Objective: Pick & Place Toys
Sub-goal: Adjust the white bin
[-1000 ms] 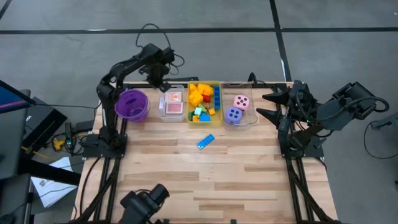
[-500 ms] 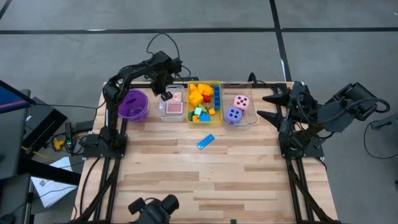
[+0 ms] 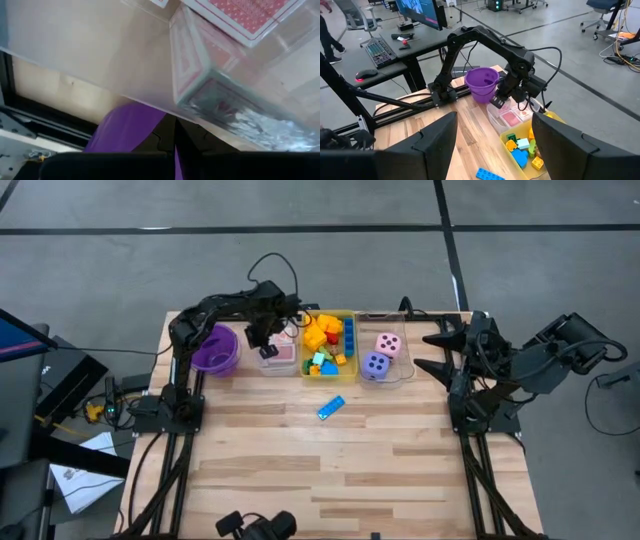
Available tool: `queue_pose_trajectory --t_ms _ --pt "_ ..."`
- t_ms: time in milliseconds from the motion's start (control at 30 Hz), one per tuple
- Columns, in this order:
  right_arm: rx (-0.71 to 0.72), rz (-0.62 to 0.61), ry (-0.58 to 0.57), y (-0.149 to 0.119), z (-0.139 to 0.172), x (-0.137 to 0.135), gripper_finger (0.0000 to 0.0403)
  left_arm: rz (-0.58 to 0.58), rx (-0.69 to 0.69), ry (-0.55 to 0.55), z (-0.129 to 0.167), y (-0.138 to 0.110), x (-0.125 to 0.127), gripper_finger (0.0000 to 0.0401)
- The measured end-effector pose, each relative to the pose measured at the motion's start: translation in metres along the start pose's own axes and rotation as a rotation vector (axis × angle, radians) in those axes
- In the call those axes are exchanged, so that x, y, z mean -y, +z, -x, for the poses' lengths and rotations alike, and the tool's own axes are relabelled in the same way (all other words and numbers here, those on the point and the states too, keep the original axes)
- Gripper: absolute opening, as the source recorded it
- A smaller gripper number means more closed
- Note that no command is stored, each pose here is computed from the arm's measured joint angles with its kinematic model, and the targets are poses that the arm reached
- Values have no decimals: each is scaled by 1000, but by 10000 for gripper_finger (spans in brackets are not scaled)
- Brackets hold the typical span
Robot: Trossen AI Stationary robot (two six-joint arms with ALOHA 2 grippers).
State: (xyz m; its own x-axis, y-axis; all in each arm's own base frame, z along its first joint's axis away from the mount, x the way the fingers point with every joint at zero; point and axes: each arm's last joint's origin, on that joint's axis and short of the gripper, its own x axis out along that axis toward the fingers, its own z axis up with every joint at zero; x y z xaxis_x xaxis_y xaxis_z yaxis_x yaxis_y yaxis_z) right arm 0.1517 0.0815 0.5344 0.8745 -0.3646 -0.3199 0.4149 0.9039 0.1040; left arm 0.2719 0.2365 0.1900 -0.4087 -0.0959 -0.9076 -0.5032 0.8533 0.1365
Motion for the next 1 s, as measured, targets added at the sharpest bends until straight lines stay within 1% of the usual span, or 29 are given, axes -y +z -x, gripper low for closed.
queue_pose_trajectory --t_ms 267,433,533,833,1000 --pt "0 -5 0 0 0 0 250 1 69 9 1 7 3 0" --pt "0 -9 0 0 0 0 250 -10 108 78 2 11 0 0" --pt "0 -9 0 0 0 0 250 -6 133 91 2 14 0 0" --pt "0 -9 0 0 0 0 250 -4 140 91 2 14 -2 0" --pt "0 -9 0 0 0 0 250 2 117 90 4 8 -5 0"
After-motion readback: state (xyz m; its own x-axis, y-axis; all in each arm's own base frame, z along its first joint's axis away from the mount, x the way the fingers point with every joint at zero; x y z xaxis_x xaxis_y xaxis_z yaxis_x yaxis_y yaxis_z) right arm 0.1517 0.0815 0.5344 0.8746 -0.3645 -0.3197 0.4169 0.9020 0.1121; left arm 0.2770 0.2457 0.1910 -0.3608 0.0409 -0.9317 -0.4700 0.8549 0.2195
